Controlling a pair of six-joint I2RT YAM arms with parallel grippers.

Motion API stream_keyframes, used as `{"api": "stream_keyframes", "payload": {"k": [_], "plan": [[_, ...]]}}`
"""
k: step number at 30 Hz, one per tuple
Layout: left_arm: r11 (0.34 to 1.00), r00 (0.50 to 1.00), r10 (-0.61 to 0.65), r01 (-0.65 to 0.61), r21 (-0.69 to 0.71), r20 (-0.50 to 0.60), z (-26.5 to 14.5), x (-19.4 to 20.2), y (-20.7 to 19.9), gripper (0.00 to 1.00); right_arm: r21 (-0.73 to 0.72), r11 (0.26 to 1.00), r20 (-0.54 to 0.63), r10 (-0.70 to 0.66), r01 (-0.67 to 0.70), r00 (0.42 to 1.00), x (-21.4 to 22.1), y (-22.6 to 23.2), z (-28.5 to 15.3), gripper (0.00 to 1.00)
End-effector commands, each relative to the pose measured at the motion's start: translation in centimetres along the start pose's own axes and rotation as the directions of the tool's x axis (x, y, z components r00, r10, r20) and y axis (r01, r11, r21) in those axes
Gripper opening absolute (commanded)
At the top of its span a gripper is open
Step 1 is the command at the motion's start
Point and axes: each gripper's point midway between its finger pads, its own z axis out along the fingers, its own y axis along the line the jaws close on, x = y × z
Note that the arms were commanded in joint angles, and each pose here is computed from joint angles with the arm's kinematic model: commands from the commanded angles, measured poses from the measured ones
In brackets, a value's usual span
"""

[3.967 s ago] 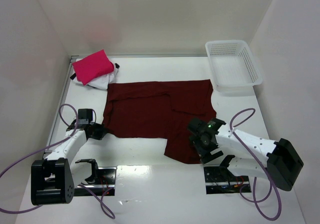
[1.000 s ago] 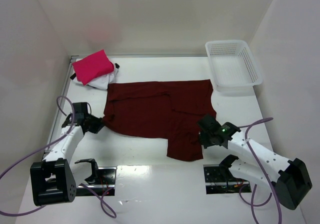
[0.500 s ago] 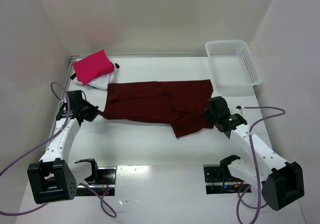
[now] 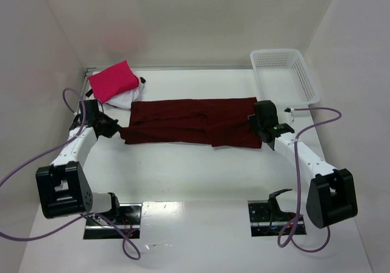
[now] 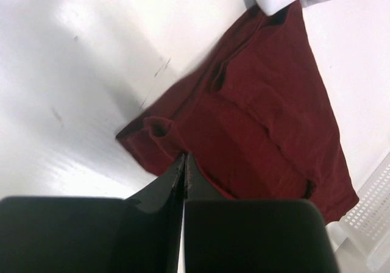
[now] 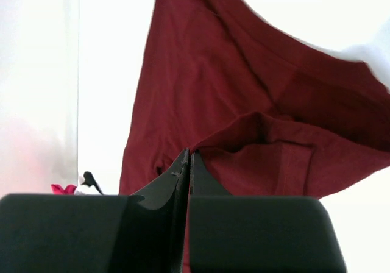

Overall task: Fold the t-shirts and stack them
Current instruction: Fold the other side of the tshirt into a rectangle

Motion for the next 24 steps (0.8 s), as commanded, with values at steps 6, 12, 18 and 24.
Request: {"api": "stream_keyframes", "payload": {"k": [6,12,18,24], "plan": [[0.997,0.998,0.031,-0.035,0.069,0.06,3.0,-3.8,-3.6,0.0,-0.08,0.997,0.107,0.001,0.007,0.994,-3.1,4.1,2.7,0.0],[0.992,0.993,0.093,-0.098,0.082,0.07,4.9,-4.5,-5.7,0.0,-0.072,0.997,0.122,-0.016,0.025,0.992,-3.4,4.9,4.7,0.0],[0.985,0.986,0.156,-0.159,0.061,0.058,7.1,-3.8,-6.7,0.0,-0.049,0.998,0.126,-0.036,0.043,0.991,-3.1,5.0,6.9,0.0],[0.98,0.978,0.194,-0.196,0.017,0.076,8.3,-3.9,-7.0,0.0,-0.031,0.999,0.121,-0.034,0.038,0.992,-2.5,4.4,8.3,0.0]]}}
